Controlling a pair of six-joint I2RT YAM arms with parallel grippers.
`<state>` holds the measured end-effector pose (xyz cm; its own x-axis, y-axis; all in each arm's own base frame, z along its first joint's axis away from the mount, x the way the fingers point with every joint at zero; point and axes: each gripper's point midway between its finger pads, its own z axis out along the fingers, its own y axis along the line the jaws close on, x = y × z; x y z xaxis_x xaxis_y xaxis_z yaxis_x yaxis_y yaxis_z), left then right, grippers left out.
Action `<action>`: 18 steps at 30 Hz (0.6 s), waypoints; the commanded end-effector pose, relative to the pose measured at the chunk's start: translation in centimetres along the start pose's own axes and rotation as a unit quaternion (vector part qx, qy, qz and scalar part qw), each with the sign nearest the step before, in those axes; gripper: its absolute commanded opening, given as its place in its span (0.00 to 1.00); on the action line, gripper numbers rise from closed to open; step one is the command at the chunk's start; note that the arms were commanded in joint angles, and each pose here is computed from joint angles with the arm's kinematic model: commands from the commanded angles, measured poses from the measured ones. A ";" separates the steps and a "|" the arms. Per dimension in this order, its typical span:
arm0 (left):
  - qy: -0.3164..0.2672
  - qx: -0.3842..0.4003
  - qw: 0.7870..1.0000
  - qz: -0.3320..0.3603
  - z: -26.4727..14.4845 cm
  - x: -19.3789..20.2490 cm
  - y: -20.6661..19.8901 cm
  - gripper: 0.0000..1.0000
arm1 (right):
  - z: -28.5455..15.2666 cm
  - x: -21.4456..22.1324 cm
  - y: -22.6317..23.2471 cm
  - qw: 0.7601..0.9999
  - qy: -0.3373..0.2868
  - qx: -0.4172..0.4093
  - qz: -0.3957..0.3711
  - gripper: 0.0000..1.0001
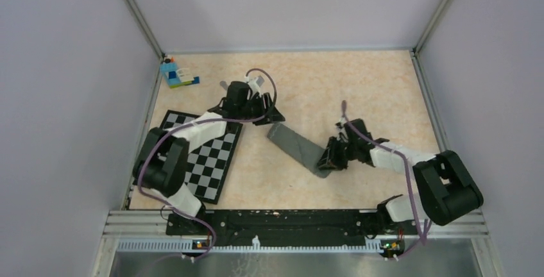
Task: Fold the napkin into a case and place the utensils inside
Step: Rotate the smaller rectangle-folded napkin at the center of the board.
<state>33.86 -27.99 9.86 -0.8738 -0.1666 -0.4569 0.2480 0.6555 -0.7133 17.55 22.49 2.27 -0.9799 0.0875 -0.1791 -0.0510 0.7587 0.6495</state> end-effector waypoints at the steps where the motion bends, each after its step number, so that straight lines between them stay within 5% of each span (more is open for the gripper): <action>1: -0.086 0.047 0.991 0.088 -6.4 -4.7 -6.7 0.53 | -4.1 -0.8 -9.5 0.967 -0.025 0.173 0.183 0.26; 4: -0.094 0.063 0.989 0.100 -9.1 -3.8 -8.1 0.54 | -7.6 -7.9 -10.4 0.957 -0.107 0.233 0.136 0.27; 6: -0.098 0.074 0.987 0.099 -10.3 -2.7 -8.4 0.54 | -10.6 -13.7 -12.3 0.927 -0.164 0.333 0.056 0.31; 11: -0.105 0.115 0.984 0.092 -12.8 0.1 -9.4 0.55 | -12.2 -22.9 -6.7 0.914 -0.163 0.356 -0.108 0.49; 14: -0.104 0.125 0.982 0.096 -13.9 1.3 -9.6 0.55 | -9.7 -21.7 -0.9 0.933 -0.152 0.298 -0.130 0.57; 18: -0.115 0.125 0.980 0.103 -14.7 1.8 -9.6 0.55 | -6.4 -17.8 3.0 0.976 -0.164 0.141 -0.015 0.54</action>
<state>24.67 -24.00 22.07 -0.7198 -0.2158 -0.6598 0.4827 0.5276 -0.6991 38.68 15.49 12.98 -0.8070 0.0777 -0.5854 -0.0365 0.9829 0.1807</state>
